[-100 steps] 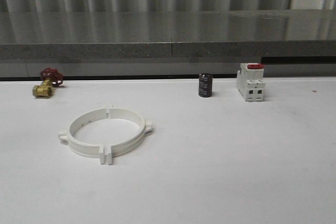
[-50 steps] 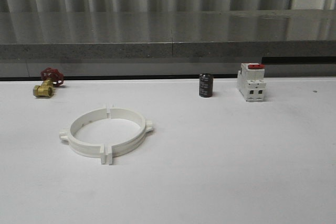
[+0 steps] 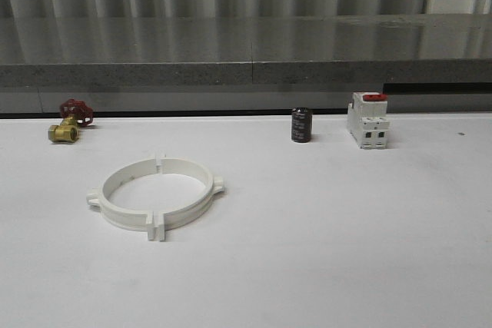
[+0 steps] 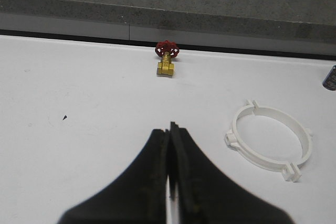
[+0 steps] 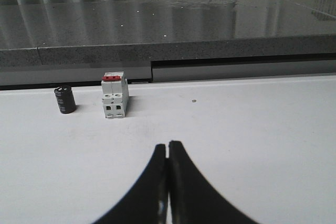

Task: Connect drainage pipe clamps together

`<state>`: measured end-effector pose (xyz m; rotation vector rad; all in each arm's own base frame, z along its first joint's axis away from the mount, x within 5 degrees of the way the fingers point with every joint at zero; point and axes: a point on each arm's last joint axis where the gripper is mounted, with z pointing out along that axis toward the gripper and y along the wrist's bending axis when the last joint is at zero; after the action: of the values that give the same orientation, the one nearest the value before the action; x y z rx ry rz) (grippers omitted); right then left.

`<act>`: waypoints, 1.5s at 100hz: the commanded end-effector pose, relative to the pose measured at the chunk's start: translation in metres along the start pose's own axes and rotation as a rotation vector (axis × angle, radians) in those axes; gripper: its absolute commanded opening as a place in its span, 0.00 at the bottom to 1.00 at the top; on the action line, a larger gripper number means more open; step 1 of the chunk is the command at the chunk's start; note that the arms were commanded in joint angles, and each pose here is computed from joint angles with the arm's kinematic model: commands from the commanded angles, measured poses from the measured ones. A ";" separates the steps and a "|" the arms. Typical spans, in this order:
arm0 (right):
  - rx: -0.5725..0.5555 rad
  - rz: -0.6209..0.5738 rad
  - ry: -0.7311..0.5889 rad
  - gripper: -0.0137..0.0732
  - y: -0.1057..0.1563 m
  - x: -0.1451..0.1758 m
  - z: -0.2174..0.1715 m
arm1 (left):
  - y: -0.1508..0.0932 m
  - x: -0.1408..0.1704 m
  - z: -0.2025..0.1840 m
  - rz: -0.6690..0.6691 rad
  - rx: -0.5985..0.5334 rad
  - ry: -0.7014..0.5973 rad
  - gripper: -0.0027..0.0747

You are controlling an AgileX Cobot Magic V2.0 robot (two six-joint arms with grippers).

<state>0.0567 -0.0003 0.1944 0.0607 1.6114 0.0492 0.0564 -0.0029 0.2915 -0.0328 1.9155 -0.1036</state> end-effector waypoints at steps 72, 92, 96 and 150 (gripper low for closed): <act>-0.003 -0.012 -0.108 0.08 0.001 -0.013 -0.003 | 0.003 0.015 0.005 0.124 -0.027 -0.254 0.01; -0.003 -0.012 -0.108 0.08 0.001 -0.013 -0.003 | 0.008 0.055 0.017 0.095 -0.046 -0.367 0.01; -0.003 -0.012 -0.108 0.08 0.001 -0.013 -0.003 | 0.009 0.063 0.019 0.071 -0.043 -0.369 0.01; -0.002 -0.012 -0.106 0.08 0.001 -0.013 -0.003 | 0.012 0.093 0.033 0.057 -0.038 -0.337 0.01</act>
<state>0.0567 -0.0003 0.1940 0.0572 1.6159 0.0457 0.0558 0.0004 0.1971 -0.0143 1.6543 -0.0109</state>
